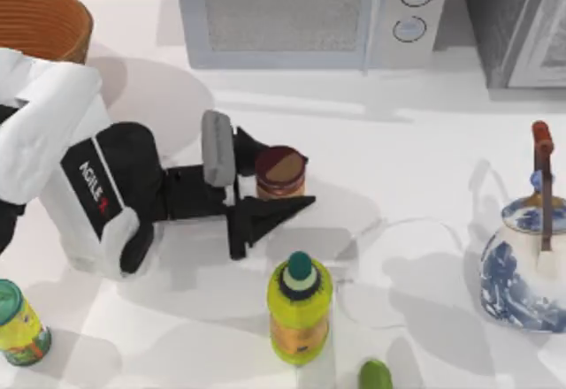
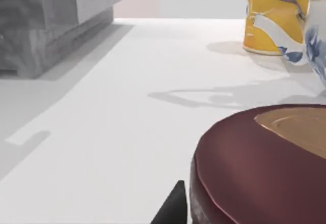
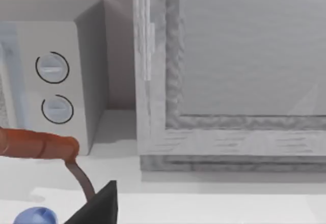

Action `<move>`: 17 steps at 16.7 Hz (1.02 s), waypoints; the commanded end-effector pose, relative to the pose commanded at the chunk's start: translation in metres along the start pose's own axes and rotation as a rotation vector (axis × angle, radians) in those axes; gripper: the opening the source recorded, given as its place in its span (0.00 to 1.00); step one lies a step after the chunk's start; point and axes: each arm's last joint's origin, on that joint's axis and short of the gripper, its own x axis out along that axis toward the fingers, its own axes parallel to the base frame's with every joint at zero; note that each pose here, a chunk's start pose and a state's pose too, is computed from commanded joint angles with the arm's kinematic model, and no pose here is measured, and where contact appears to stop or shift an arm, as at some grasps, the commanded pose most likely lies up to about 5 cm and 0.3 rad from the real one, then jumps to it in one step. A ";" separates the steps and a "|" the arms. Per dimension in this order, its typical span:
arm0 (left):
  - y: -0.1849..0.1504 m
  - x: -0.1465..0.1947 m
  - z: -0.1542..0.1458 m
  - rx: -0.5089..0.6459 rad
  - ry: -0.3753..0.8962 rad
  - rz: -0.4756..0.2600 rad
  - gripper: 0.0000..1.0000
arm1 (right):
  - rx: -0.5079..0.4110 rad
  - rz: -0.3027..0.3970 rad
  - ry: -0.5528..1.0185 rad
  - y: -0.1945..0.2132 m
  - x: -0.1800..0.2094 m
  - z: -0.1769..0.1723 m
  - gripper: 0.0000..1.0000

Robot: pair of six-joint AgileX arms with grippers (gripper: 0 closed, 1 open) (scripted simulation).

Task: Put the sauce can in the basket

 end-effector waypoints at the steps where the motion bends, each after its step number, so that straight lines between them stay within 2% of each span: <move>1: 0.005 0.000 0.009 0.014 -0.003 -0.011 0.00 | 0.000 0.000 0.000 0.000 0.000 0.000 1.00; 4: 0.029 -0.011 0.053 0.069 -0.015 -0.022 0.00 | 0.000 0.000 0.000 0.000 0.000 0.000 1.00; 7: 0.061 -0.052 0.108 0.121 -0.017 0.036 0.00 | 0.000 0.000 0.000 0.000 0.000 0.000 1.00; 9: 0.079 -0.098 0.142 0.139 -0.010 0.121 0.00 | 0.000 0.000 0.000 0.000 0.000 0.000 1.00; 12: 0.093 -0.183 0.180 0.120 0.008 0.294 0.00 | 0.000 0.000 0.000 0.000 0.000 0.000 1.00; 15: 0.090 -0.267 0.203 0.066 0.017 0.473 0.00 | 0.000 0.000 0.000 0.000 0.000 0.000 1.00; 17: 0.082 -0.310 0.212 0.026 0.015 0.571 0.00 | 0.000 0.000 0.000 0.000 0.000 0.000 1.00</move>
